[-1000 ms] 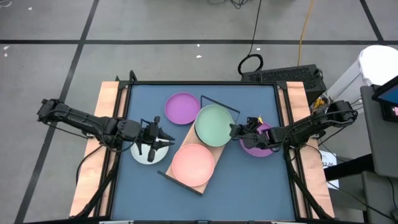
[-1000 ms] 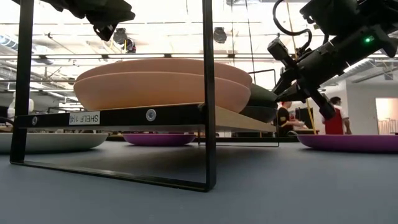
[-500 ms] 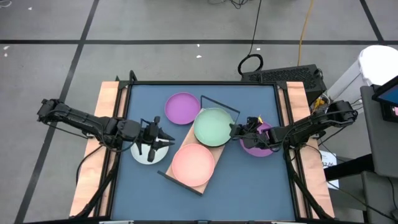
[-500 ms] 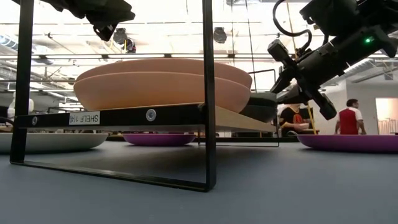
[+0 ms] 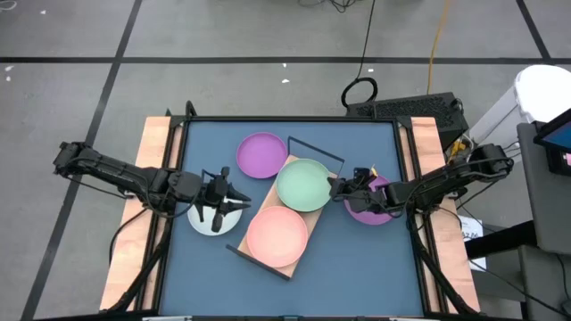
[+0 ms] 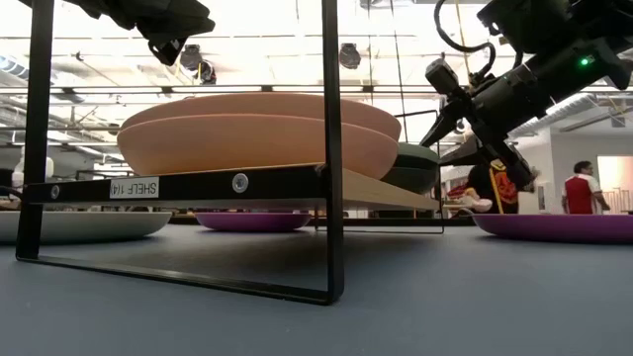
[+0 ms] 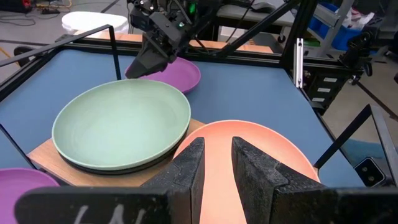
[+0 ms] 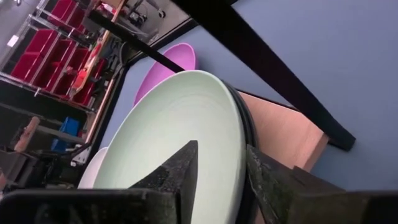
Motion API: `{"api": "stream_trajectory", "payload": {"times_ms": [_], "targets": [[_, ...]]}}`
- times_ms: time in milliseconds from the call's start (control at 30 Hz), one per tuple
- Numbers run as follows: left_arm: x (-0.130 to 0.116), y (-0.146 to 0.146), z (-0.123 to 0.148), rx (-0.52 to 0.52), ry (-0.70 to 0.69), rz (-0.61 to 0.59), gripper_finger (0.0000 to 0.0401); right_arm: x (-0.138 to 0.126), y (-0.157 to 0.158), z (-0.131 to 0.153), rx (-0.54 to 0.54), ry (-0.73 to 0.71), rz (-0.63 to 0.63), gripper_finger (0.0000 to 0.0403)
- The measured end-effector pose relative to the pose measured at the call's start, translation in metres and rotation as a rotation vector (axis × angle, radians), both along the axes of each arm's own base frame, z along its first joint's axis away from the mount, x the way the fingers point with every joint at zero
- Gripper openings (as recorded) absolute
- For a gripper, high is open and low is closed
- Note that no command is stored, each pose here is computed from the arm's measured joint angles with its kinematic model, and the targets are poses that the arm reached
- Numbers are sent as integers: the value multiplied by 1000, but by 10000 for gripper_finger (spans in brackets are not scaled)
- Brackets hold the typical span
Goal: Place and stack plates onto a shelf
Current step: Stack the green plate on top of the black plate on the shelf, then stack the bottom purple plate on top of the pink plate on the shelf
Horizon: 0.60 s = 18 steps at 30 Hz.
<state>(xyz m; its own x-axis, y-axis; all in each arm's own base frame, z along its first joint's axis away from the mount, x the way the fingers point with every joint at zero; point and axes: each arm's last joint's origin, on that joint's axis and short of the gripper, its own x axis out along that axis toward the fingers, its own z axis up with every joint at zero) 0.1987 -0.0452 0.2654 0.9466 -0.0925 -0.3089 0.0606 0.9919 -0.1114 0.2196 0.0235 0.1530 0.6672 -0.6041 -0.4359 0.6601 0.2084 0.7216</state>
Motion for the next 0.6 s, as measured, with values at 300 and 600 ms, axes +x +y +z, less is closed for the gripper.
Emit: {"api": "stream_trajectory", "payload": {"times_ms": [300, 600], "targets": [[0, 0, 0, 0, 5, 0, 86, -3, 12, 12, -118, 24, 106, 126], [-1, 0, -2, -16, 28, 8, 86, -12, 36, 22, -301, 100, 299, 126]]}}
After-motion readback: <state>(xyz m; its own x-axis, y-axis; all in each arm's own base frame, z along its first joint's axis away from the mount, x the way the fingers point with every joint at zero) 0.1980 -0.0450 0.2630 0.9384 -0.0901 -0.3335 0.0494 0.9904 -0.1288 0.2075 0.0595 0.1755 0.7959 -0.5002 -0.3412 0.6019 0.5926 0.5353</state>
